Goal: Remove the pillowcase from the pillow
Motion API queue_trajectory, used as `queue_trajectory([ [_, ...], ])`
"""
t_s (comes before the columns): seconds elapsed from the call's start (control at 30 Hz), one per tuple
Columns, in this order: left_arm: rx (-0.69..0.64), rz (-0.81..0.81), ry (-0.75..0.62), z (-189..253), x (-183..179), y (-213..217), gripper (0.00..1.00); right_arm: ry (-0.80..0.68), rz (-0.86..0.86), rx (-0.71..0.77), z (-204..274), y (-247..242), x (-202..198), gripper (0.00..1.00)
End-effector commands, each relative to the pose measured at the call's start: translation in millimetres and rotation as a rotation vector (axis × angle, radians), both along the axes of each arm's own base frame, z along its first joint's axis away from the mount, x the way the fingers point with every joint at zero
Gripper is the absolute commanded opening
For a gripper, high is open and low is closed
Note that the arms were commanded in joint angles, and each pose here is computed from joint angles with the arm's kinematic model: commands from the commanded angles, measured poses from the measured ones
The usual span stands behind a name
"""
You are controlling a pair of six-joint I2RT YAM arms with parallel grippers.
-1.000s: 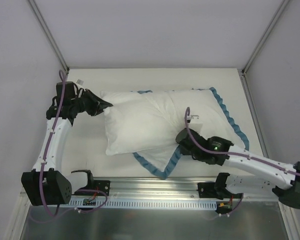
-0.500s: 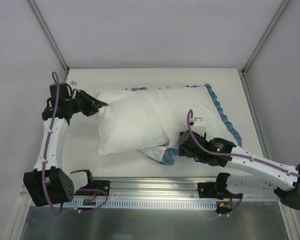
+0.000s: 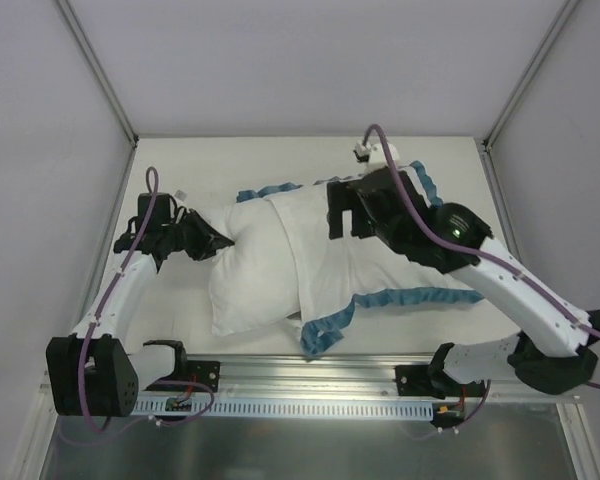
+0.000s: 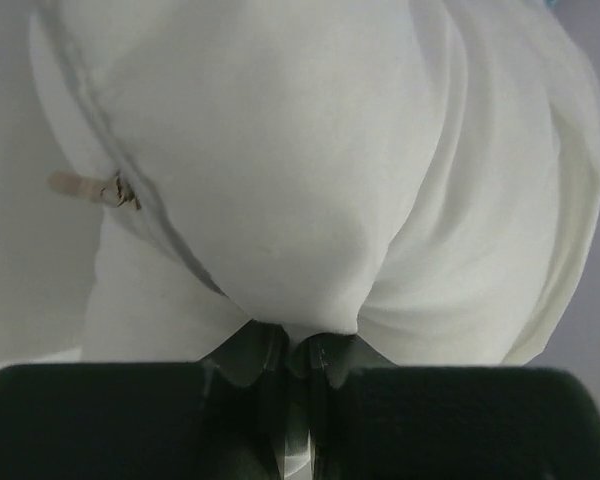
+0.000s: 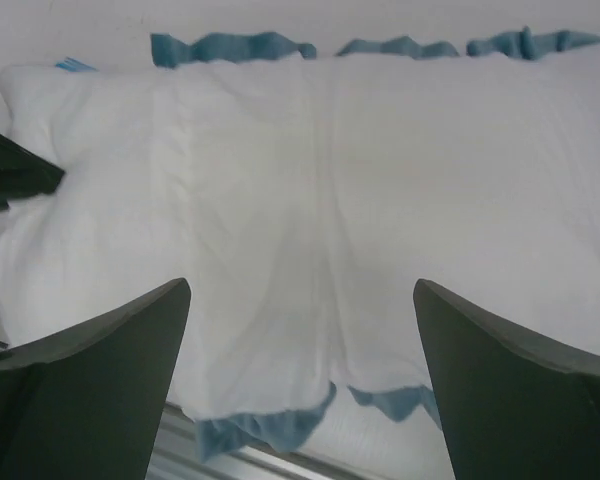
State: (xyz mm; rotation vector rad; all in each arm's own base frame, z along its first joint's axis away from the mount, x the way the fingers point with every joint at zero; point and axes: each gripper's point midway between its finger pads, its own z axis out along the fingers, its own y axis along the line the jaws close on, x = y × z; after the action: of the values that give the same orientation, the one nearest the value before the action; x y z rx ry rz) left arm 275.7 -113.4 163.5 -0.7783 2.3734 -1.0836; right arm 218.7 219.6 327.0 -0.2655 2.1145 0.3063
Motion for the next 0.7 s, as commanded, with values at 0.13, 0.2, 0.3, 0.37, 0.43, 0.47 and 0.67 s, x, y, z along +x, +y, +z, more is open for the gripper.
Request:
queue_trajectory([
  [0.13, 0.048, -0.215, 0.03, -20, -39, -58, 0.0, 0.012, 0.195, -0.131, 20, 94, 57, 0.96],
  [0.2, 0.048, -0.222, 0.001, -15, -43, -59, 0.0, 0.054, 0.236, -0.206, -6, 118, 71, 0.96],
  [0.3, 0.047, -0.237, -0.054, -4, -46, -58, 0.0, 0.077, 0.245, -0.222, -23, 141, 88, 0.96],
  [0.37, 0.037, -0.247, -0.073, 1, -48, -60, 0.0, 0.127, 0.216, -0.24, -49, 143, 103, 0.96],
  [0.43, 0.03, -0.253, -0.087, 6, -50, -60, 0.0, 0.186, 0.176, -0.283, -80, 136, 116, 0.97],
  [0.47, 0.023, -0.26, -0.096, 8, -52, -61, 0.0, 0.203, 0.164, -0.3, -89, 132, 120, 0.99],
  [0.67, 0.029, -0.253, -0.101, 8, -52, -60, 0.0, 0.307, 0.143, -0.373, -130, 104, 117, 0.67],
])
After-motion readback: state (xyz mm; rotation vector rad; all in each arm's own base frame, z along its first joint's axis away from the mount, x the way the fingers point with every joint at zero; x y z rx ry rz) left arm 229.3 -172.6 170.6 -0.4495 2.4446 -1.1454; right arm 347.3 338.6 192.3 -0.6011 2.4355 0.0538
